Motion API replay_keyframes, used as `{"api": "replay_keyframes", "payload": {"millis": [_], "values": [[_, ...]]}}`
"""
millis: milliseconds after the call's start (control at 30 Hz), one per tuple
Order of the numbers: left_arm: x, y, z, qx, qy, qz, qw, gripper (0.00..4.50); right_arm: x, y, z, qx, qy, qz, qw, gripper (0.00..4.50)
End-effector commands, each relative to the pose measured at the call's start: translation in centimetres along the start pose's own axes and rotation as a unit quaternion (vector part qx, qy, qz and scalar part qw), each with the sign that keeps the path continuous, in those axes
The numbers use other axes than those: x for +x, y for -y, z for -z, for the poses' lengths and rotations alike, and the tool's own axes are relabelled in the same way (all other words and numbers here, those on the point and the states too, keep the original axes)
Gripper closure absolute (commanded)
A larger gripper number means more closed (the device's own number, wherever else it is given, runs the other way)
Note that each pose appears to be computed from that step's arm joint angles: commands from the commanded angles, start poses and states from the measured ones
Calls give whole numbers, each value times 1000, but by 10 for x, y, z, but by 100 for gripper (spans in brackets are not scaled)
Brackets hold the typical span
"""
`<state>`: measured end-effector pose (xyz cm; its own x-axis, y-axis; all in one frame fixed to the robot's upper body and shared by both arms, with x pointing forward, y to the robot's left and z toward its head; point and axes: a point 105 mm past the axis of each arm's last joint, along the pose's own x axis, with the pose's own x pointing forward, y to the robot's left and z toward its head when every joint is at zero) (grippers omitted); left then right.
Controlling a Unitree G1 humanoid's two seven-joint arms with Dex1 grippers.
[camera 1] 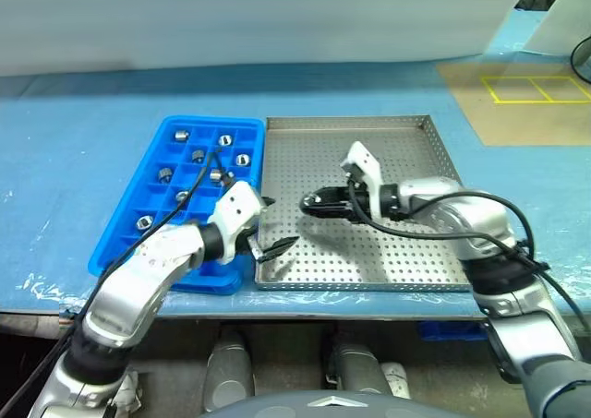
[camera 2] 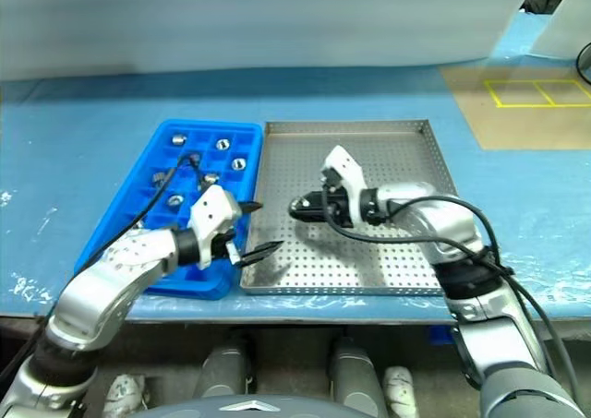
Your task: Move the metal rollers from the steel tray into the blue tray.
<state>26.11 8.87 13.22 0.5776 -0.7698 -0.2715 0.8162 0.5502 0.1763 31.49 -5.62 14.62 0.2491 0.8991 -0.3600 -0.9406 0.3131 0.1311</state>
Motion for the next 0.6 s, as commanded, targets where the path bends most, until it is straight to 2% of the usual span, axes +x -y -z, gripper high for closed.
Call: {"api": "replay_keyframes", "payload": {"millis": [33,267,600], "values": [[-21,0,-14,13,15,-46,999,0,18,-14,-20,-45,16,-53,997,289],[-45,10,-4,-17,-3,-121,993,0,48,-38,-31,-80,19,-143,986,289],[-66,24,4,-42,-2,-160,986,0,72,-57,-20,-121,-13,-213,969,289]]}}
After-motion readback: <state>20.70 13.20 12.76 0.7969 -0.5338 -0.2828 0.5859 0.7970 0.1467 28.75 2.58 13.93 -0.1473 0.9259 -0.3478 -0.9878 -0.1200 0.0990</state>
